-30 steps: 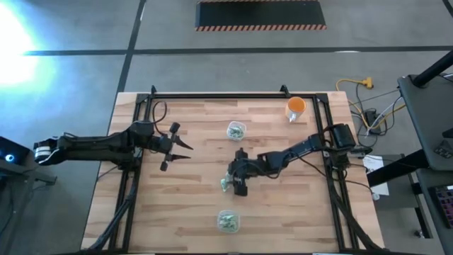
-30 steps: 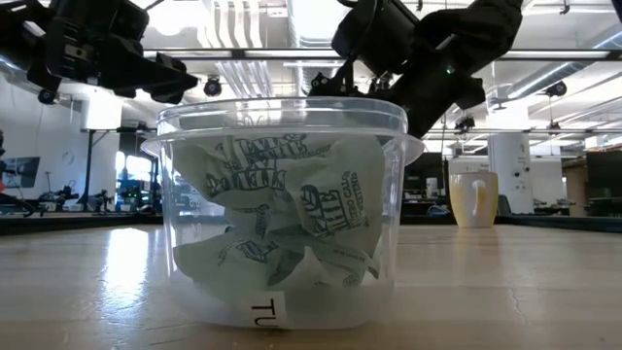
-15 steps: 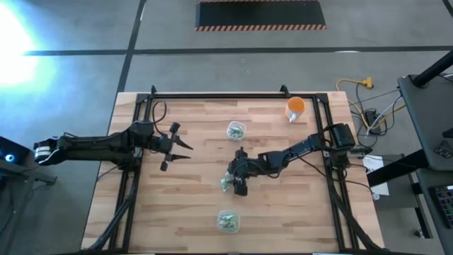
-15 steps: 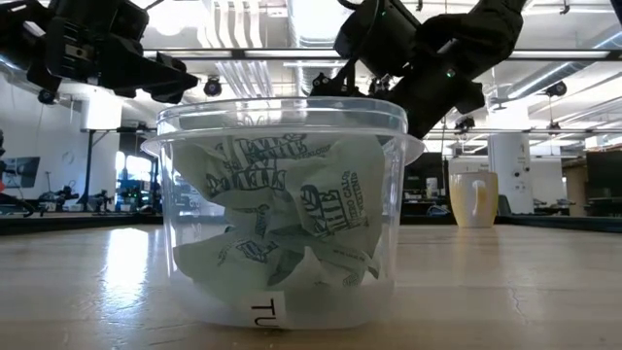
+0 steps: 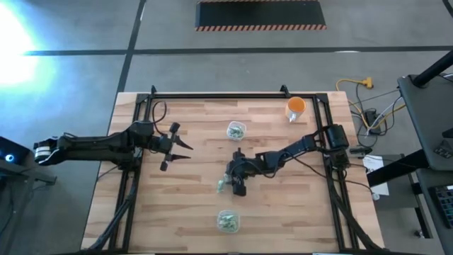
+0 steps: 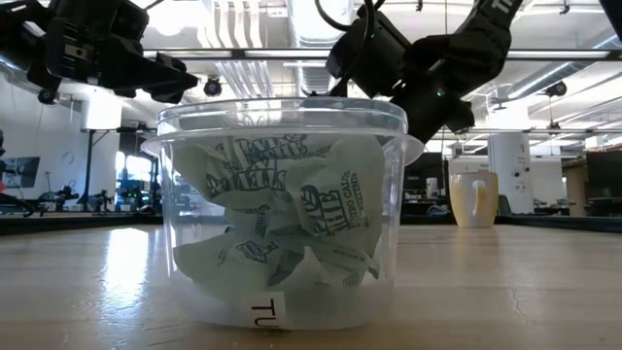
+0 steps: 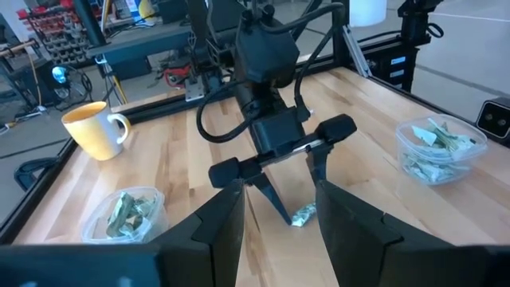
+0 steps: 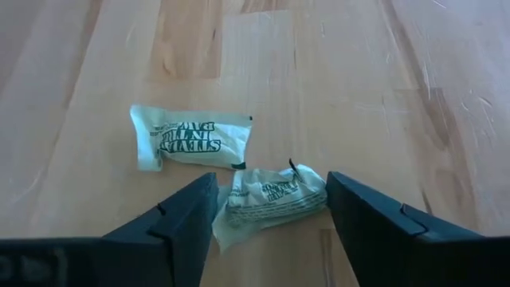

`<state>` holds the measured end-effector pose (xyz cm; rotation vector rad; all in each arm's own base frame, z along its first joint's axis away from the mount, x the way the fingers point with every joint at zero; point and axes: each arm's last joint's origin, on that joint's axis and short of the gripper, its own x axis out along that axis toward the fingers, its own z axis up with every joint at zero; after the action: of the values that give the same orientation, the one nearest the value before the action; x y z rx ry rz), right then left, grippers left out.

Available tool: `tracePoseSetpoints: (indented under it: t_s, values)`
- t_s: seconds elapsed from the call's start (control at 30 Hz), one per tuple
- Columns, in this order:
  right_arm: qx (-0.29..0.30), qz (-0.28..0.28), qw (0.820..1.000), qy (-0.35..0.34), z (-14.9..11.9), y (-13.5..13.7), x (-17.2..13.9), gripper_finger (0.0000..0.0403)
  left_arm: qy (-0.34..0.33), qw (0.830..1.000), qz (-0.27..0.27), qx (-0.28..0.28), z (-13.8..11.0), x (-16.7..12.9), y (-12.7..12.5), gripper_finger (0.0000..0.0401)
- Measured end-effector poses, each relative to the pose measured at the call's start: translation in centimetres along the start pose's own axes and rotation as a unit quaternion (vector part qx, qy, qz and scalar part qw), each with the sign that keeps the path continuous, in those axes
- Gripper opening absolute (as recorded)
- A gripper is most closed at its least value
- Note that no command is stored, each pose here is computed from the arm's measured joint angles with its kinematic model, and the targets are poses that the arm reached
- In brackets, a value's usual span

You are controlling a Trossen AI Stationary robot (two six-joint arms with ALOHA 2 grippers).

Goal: Pick and place items into bin
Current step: Put the stevia packet into the bottom transparent bin

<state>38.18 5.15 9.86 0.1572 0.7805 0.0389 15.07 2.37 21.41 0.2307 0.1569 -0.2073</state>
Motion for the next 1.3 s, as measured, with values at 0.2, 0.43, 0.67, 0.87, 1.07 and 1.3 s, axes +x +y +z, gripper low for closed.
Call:
tracePoseSetpoints:
  t_s: [0.2, 0.43, 0.67, 0.87, 1.07, 1.3]
  values:
    - [-0.011, -0.004, 1.0, 0.007, -0.1, -0.1, 0.0, 0.0181, -0.001, 1.0, 0.0, 0.0, 0.0, 0.0, 0.0, 0.014]
    - [-0.034, -0.005, 0.999, 0.007, 0.0, 0.0, -0.3, 0.0106, 0.001, 1.0, 0.0, 0.0, 0.0, 0.0, 0.0, 0.014]
    - [-0.046, -0.002, 0.999, 0.005, 0.2, 0.1, -0.7, 0.0048, 0.001, 1.0, 0.0, 0.0, 0.0, 0.0, 0.0, 0.014]
    - [-0.05, -0.001, 0.999, 0.001, 0.9, 0.4, -1.7, 0.0033, 0.0, 1.0, 0.0, 0.0, 0.0, 0.0, 0.0, 0.014]
    - [-0.062, 0.007, 0.998, -0.014, 1.7, 1.3, -3.0, 0.0033, 0.001, 1.0, 0.0, 0.0, 0.0, 0.0, 0.0, 0.014]
    - [-0.089, 0.033, 0.995, -0.036, 2.5, 3.6, -4.9, 0.0033, 0.001, 1.0, 0.0, 0.0, -0.1, 0.0, 0.0, 0.014]
